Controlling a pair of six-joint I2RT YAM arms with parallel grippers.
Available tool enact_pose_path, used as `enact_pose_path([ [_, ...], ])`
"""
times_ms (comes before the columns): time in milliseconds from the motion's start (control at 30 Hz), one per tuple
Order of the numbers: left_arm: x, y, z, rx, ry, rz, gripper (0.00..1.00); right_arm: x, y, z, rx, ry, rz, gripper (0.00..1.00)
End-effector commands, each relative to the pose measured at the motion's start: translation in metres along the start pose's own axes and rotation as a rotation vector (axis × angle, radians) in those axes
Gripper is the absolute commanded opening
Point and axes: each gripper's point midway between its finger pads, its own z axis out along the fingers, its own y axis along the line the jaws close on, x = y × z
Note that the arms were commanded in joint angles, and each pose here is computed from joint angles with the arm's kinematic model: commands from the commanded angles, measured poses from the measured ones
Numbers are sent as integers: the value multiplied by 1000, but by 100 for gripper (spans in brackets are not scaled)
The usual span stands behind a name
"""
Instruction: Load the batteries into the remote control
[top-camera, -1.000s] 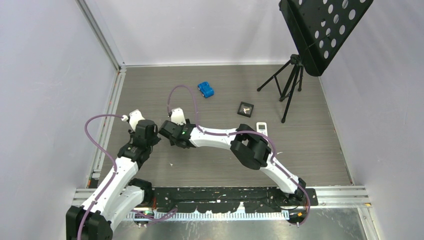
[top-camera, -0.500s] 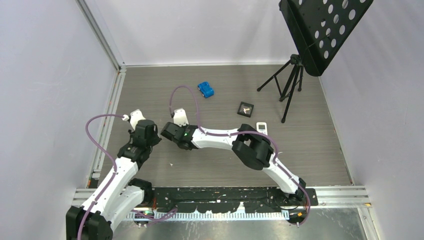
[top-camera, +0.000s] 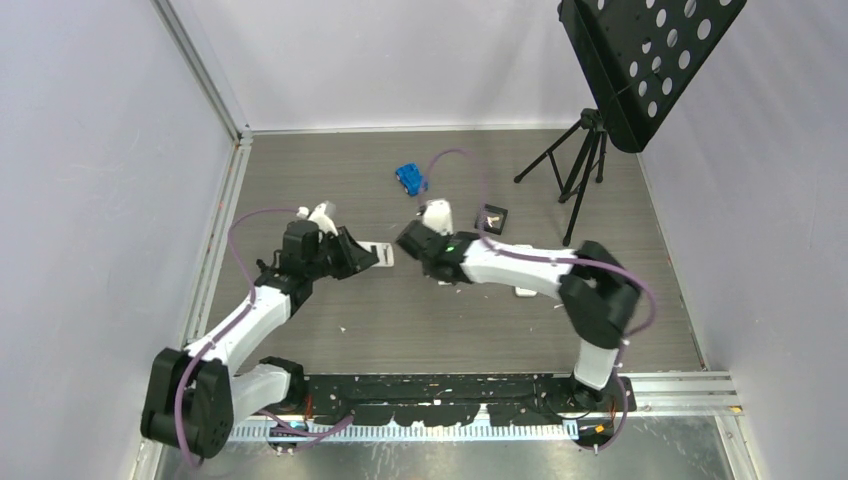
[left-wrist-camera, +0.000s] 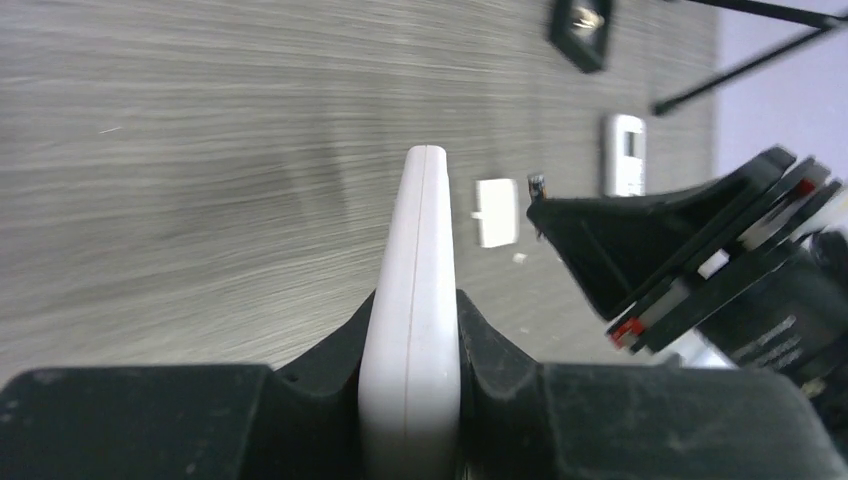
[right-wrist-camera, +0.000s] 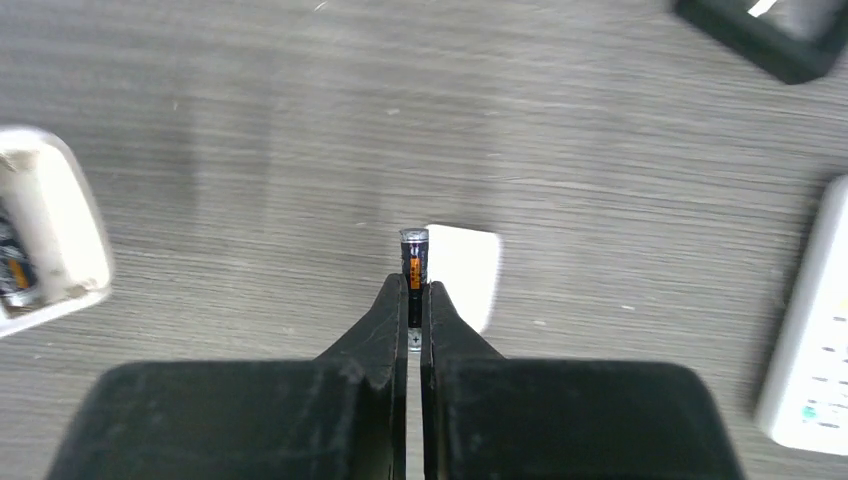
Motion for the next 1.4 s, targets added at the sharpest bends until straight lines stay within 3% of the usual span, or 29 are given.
enact_pose_path([
  [0, -34, -96, -8, 431, 10, 0, 0, -43, -20, -37, -169, -71, 207, 0],
  [133, -40, -118, -7, 565, 39, -44, 0, -64, -27, -66, -328, -109, 297, 0],
  [433, -37, -124, 0, 614, 98, -157, 0, -107, -27, -124, -497, -201, 372, 0],
  [1133, -34, -127, -9, 624, 120, -223, 0, -124, -7, -110, -495, -189, 356, 1],
  [1367, -36, -130, -11, 636, 117, -237, 0, -121, -6, -105, -479, -169, 357, 12],
])
